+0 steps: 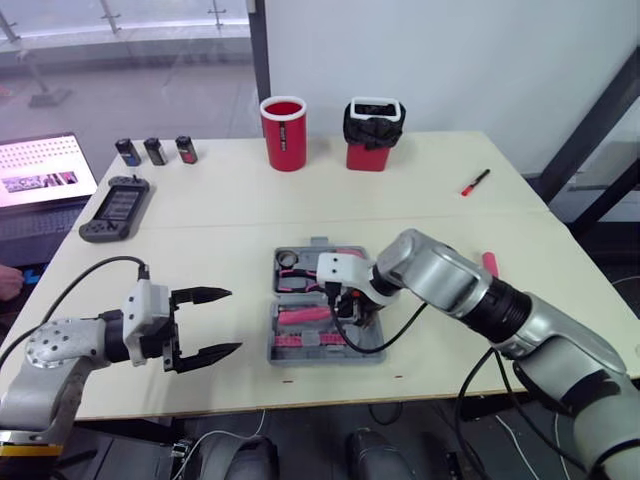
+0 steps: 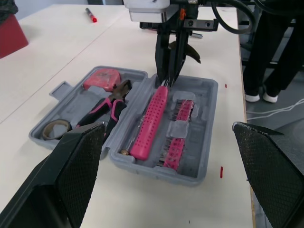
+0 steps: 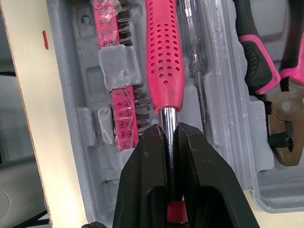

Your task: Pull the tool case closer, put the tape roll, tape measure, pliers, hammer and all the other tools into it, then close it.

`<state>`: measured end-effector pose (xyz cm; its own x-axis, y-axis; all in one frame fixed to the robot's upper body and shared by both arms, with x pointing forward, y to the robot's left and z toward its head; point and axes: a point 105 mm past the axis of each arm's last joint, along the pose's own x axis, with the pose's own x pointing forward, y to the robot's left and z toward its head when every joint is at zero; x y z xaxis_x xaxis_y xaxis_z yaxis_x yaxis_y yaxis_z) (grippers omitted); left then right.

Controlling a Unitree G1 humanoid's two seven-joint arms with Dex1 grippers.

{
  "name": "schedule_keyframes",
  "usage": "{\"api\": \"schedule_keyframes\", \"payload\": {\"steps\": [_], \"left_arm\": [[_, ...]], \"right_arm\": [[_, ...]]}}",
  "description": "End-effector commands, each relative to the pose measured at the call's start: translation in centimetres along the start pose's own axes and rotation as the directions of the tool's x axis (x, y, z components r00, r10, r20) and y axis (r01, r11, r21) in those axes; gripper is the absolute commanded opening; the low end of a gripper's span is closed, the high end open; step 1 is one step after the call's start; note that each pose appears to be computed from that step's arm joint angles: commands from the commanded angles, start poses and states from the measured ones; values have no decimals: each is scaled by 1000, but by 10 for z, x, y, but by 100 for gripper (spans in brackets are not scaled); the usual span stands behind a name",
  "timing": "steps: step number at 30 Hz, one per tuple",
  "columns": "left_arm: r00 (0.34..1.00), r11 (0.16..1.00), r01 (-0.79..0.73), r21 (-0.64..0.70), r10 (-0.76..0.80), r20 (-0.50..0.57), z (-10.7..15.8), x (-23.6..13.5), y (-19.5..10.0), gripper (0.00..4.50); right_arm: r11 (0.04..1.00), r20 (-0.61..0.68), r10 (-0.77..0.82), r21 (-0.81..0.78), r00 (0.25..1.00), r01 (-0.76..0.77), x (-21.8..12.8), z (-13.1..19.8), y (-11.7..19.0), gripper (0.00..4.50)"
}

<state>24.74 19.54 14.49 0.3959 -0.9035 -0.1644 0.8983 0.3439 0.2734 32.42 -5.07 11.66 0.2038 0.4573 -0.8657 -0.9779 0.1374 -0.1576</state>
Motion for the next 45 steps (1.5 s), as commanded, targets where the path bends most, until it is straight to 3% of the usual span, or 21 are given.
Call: {"api": "schedule_keyframes", "payload": {"steps": [1, 45], "left_arm": [[1000, 1000, 3, 21, -3, 3, 4, 2, -1, 450], [1000, 1000, -13, -5, 13, 9, -2, 8, -6, 450]], "right_arm": [[999, 12, 22, -45, 1000, -22, 2, 7, 6, 3], [999, 8, -45, 5, 999, 45, -5, 9, -15, 3]]}}
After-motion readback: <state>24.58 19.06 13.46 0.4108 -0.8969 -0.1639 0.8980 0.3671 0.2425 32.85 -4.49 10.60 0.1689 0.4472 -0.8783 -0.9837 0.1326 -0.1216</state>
